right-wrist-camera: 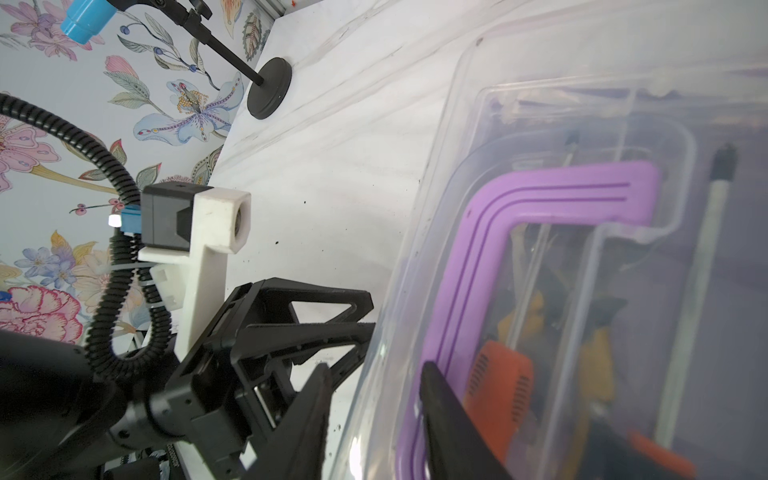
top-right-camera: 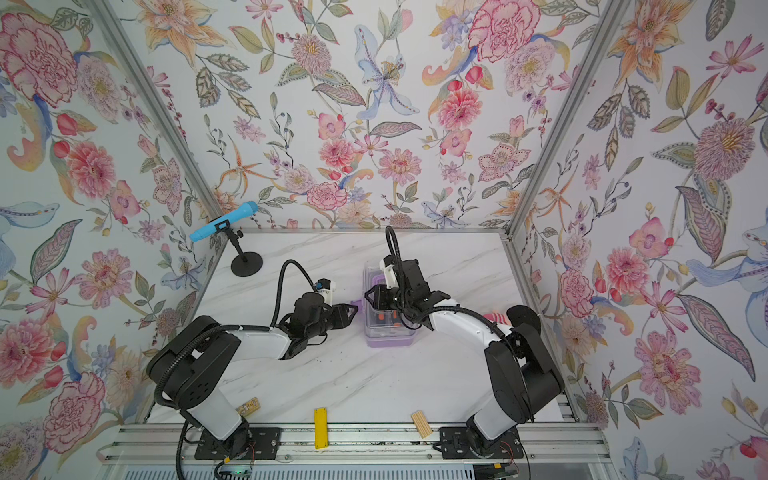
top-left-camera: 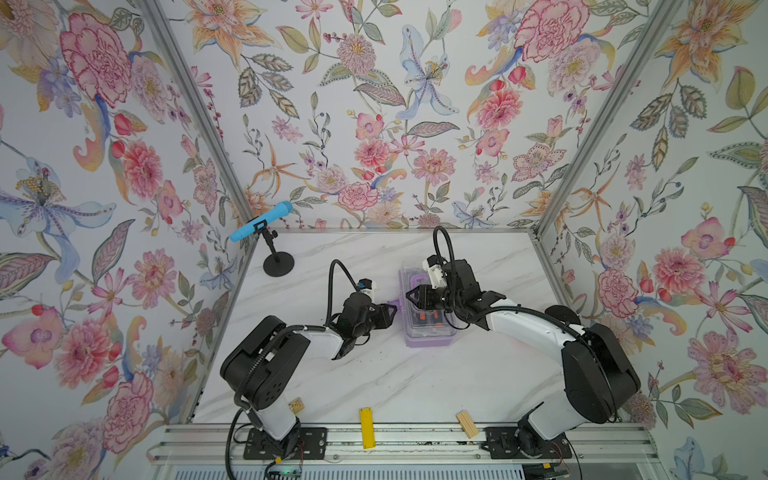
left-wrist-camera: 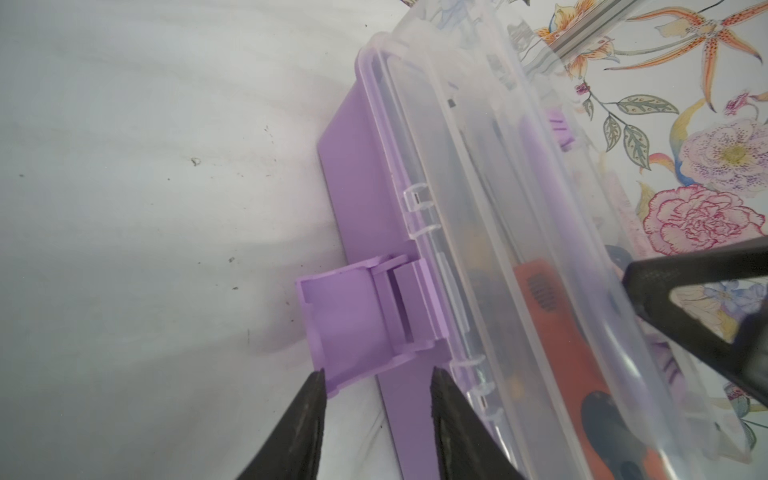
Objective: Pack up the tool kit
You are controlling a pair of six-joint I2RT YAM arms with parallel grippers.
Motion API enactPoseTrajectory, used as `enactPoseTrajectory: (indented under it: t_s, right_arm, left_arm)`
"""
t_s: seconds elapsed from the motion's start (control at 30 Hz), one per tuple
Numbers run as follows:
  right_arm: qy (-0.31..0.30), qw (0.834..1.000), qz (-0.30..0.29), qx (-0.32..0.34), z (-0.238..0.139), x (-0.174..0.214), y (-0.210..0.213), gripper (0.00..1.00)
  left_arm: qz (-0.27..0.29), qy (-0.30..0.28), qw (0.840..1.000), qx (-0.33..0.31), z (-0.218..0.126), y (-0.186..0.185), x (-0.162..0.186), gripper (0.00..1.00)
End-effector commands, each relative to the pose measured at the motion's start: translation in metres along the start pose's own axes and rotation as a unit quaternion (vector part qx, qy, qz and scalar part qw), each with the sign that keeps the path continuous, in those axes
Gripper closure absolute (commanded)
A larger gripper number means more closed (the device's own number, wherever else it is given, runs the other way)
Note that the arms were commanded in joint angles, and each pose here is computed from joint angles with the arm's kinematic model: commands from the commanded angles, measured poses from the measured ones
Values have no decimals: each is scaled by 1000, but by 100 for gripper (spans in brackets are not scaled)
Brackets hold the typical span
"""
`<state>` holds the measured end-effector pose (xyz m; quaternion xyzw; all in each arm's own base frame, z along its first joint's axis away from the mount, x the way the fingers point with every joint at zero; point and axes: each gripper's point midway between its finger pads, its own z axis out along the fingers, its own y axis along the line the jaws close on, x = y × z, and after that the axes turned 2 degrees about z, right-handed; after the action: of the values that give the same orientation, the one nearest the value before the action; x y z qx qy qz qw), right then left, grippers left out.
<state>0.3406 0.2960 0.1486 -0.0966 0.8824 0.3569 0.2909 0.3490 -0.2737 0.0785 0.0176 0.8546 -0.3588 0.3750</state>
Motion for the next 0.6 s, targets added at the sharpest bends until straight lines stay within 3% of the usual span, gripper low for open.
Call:
enactPoseTrajectory:
  t_s: [0.0, 0.3, 0.57]
  right_arm:
    - [136, 986, 53, 78, 11, 82, -50, 61]
    - [137, 986, 53, 78, 11, 83, -50, 61]
    - [138, 986, 54, 79, 11, 83, -52, 61]
  left_arm:
    - [-12, -3, 1000, 19, 4, 1, -1, 56]
    - [-18, -14, 1000, 1, -4, 14, 1, 56]
    - [-36, -16, 999, 22, 5, 16, 4, 57]
